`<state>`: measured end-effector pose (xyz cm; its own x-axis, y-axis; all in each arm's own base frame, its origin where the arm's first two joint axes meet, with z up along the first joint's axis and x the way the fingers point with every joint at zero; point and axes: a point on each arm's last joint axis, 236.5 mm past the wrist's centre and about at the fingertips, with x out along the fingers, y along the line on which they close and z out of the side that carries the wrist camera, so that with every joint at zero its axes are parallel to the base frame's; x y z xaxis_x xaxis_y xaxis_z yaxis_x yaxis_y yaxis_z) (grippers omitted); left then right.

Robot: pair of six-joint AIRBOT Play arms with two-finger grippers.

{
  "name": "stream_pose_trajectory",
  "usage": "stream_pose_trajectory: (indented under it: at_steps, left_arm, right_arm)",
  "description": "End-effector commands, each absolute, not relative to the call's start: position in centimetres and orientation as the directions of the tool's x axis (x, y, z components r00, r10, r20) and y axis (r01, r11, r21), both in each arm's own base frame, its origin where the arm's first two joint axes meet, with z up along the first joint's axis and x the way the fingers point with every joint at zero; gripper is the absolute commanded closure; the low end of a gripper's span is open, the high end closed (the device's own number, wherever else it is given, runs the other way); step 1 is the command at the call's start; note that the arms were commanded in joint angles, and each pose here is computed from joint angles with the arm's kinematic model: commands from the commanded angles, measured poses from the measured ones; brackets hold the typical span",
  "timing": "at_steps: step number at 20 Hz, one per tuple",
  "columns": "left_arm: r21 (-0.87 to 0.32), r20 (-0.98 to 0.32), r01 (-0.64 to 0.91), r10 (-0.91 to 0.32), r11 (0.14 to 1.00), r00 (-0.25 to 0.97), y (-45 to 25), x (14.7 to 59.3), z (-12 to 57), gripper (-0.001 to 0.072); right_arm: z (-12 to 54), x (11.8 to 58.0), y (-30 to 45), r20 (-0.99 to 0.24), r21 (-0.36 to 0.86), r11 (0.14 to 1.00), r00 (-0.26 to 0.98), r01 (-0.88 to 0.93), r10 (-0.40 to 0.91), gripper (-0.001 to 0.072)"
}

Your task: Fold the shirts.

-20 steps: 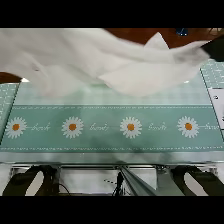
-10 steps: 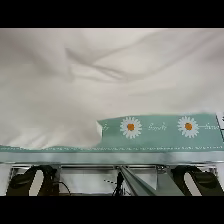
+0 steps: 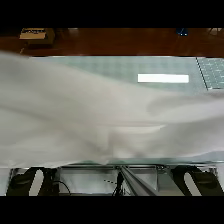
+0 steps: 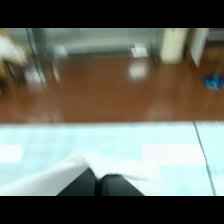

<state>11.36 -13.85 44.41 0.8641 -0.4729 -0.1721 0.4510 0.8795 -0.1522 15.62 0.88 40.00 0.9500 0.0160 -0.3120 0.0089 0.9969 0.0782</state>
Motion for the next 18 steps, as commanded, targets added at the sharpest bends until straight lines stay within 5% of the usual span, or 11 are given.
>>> stream_pose_trajectory:
  at_steps: [1, 9, 13, 18]
  left_arm:
    - [-0.272, -0.491, 0.343, -0.436, 0.899, 0.754, -12.4, 10.7, 36.8, 0.0692]
    - [-0.485, -0.726, 0.121, -0.476, 0.866, 0.497, -7.7, 23.9, 20.1, 0.0691]
    - [-0.579, -0.703, 0.14, -0.579, 0.803, 0.414, -7.9, 31.5, 13.7, 0.0691]
    - [-0.625, -0.624, 0.068, -0.549, 0.778, 0.556, -5.6, 42.1, 8.9, 0.0691]
  right_arm:
    - [31.5, 13.6, -1.6, -0.674, -0.021, 0.996, 0.735, 0.086, -0.078, 0.0685]
    - [17.0, 29.4, -0.7, -0.94, 0.014, 0.997, 0.34, -0.07, 0.037, 0.0685]
    - [10.8, 39.8, 0.5, -0.914, 0.088, 0.992, 0.39, -0.086, 0.114, 0.0684]
    - [7.5, 49.0, 1.5, -0.808, 0.193, 0.981, 0.562, -0.028, 0.175, 0.0684]
